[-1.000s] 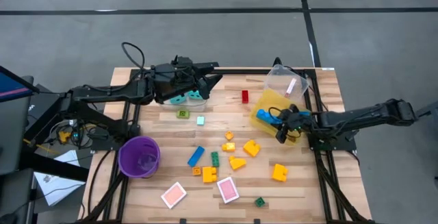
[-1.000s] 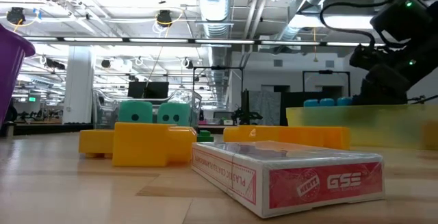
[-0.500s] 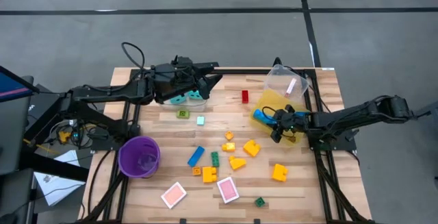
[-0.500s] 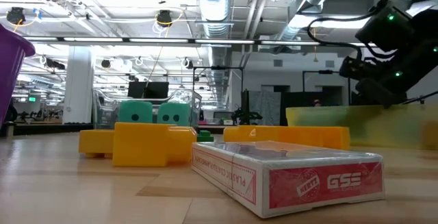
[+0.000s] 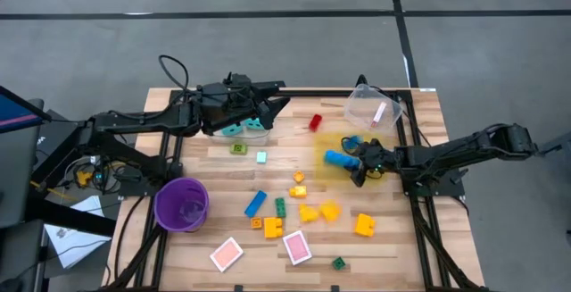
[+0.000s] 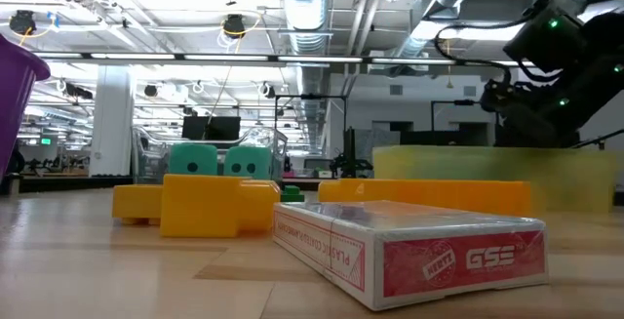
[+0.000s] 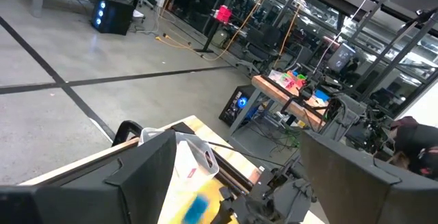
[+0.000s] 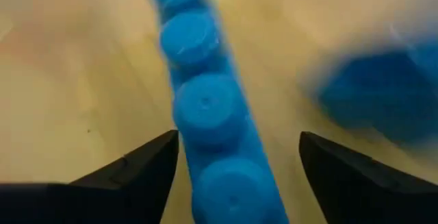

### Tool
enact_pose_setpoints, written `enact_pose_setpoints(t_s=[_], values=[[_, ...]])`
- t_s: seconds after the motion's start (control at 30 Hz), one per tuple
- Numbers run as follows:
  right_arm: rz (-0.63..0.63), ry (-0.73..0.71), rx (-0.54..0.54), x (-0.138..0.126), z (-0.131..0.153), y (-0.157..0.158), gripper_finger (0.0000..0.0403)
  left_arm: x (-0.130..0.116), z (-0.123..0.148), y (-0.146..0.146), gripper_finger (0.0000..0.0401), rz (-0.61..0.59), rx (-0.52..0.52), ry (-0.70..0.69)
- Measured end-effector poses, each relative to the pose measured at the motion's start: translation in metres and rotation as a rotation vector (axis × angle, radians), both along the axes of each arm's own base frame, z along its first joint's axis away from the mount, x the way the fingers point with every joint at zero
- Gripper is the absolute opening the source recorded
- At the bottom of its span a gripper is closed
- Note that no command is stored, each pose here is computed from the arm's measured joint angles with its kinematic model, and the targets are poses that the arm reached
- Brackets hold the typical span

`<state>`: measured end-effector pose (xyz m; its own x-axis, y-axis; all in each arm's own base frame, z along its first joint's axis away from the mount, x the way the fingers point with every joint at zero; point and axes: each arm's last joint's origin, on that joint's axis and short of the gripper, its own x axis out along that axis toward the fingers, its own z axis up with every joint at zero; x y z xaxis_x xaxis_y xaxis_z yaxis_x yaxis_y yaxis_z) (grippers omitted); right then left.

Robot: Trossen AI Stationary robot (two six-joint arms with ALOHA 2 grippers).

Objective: Pick & Place Toys
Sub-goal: Put the blue game piece into the yellow bin, then adjust the yellow bin

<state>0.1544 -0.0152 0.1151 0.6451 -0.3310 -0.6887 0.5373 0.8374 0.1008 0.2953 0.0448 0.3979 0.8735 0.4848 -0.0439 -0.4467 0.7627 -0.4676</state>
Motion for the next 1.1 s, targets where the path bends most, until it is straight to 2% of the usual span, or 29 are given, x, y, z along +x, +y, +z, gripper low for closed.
enact_pose_setpoints(t_s=[0.13, 0.37, 0.5, 0.6, 0.7, 0.87, 1.1], values=[[-0.004, -0.024, -0.006, 0.004, 0.008, -0.001, 0.0307, 0.000, 0.000, 0.000, 0.0302, 0.000, 0.000, 0.000], [-0.052, -0.079, -0.054, 0.008, 0.022, -0.003, 0.0304, 0.000, 0.000, 0.000, 0.0302, 0.000, 0.001, 0.000], [-0.103, -0.115, -0.042, 0.009, 0.030, -0.003, 0.0303, 0.000, 0.000, 0.000, 0.0302, 0.000, 0.001, 0.001], [-0.195, -0.153, -0.005, 0.009, 0.036, -0.004, 0.0303, 0.000, 0.000, 0.000, 0.0302, -0.001, 0.001, 0.001], [-0.342, -0.161, 0.060, 0.006, 0.039, -0.006, 0.0303, 0.000, 0.000, 0.000, 0.0302, -0.002, 0.002, 0.001], [-0.583, -0.067, 0.172, -0.002, 0.039, -0.014, 0.0296, 0.000, 0.000, -0.001, 0.0302, -0.003, 0.002, 0.002], [-0.785, 0.077, 0.289, -0.011, 0.039, -0.024, 0.0231, 0.000, 0.000, -0.001, 0.0302, -0.003, 0.003, 0.001]])
